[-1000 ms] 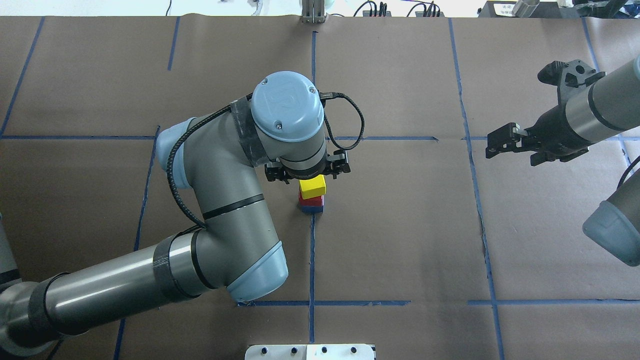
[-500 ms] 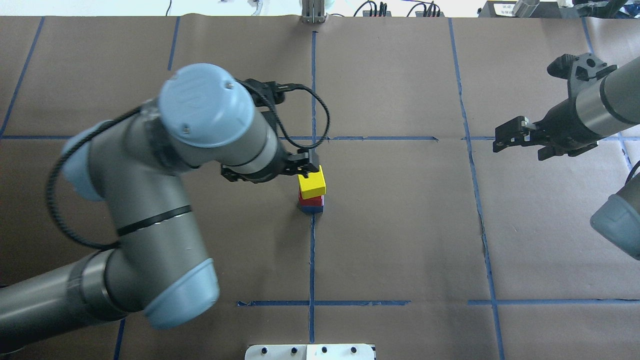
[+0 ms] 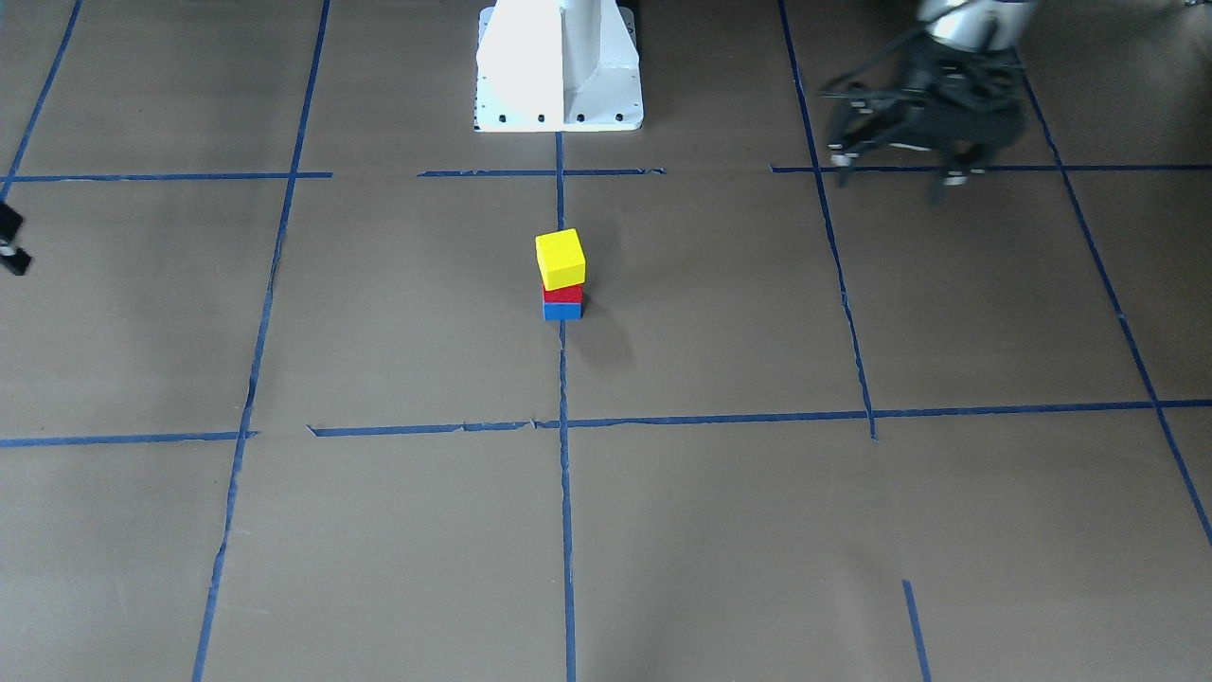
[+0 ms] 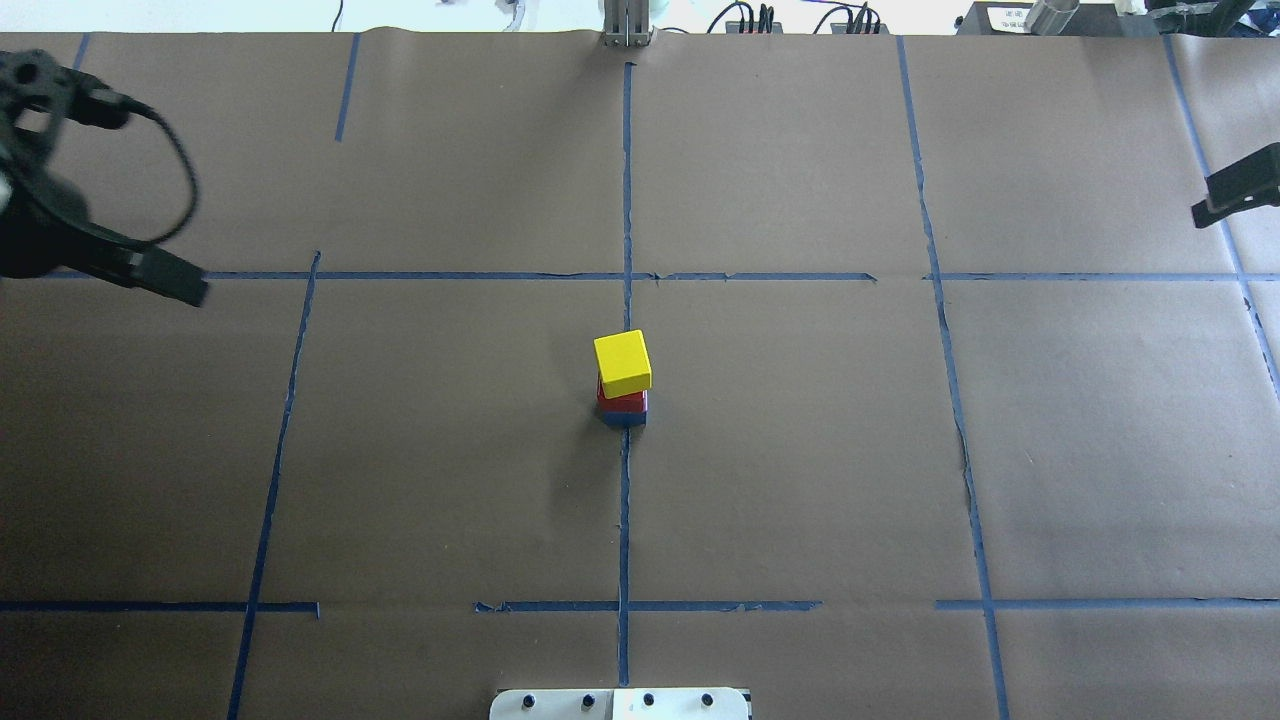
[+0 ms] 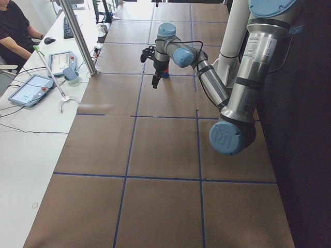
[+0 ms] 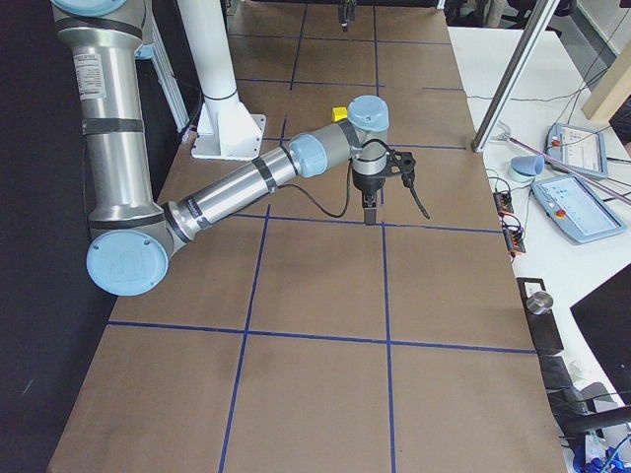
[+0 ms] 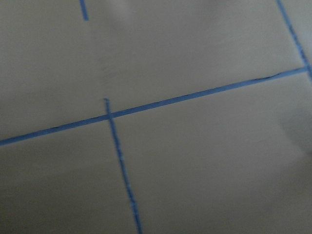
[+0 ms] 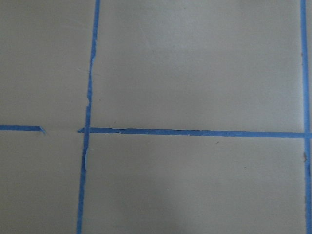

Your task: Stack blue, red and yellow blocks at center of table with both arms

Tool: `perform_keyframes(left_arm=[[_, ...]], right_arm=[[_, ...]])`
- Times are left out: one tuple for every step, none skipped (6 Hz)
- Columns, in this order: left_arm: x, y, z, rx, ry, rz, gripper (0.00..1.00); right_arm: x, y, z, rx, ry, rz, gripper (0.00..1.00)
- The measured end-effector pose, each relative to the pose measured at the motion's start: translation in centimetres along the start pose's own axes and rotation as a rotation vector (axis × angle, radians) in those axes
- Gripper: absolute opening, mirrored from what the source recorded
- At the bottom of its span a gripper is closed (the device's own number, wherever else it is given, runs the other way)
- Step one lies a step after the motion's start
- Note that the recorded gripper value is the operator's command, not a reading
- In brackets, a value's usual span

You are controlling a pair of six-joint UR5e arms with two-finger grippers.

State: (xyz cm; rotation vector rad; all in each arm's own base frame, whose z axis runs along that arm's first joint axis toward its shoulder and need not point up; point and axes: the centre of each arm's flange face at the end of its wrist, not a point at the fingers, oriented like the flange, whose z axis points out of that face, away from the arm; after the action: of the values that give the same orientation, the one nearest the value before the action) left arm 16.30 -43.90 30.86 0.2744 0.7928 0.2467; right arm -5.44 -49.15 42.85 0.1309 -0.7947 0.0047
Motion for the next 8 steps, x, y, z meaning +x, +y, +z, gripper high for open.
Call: perform_keyframes(left_arm=[[-8.3, 2.5, -1.6, -0.032, 0.027, -0.001, 1.0], [-16.4, 5.4, -2.1, -0.055, 0.056, -0.049, 1.0], [-23.2, 8.1, -1.2, -0.077, 0.07, -0.09, 1.0], [-29.4, 11.1, -0.2, -0.087, 0.071, -0.138, 1.0], [-33.3, 13.4, 0.1, -0.086, 0.068, -0.156, 1.0], [-35.1, 14.8, 0.6, -0.097, 0.068, -0.159, 1.0], [-36.0, 15.4, 1.2, -0.112, 0.069, -0.185, 1.0], [-36.6, 15.5, 1.7, -0.13, 0.046, -0.225, 1.0]], right_arm=[[3.9, 1.4, 0.1, -0.032, 0.001, -0.049, 1.0], [7.8, 2.8, 0.7, -0.059, 0.001, -0.102, 1.0], [11.7, 3.6, 0.9, -0.072, -0.003, -0.15, 1.0], [15.1, 4.7, 1.1, -0.082, -0.007, -0.176, 1.0], [16.9, 5.8, 1.4, -0.095, -0.01, -0.174, 1.0], [17.8, 6.7, 1.8, -0.107, -0.013, -0.166, 1.0], [18.1, 7.2, 2.0, -0.112, -0.015, -0.163, 1.0], [18.1, 7.4, 2.0, -0.112, -0.016, -0.163, 1.0]])
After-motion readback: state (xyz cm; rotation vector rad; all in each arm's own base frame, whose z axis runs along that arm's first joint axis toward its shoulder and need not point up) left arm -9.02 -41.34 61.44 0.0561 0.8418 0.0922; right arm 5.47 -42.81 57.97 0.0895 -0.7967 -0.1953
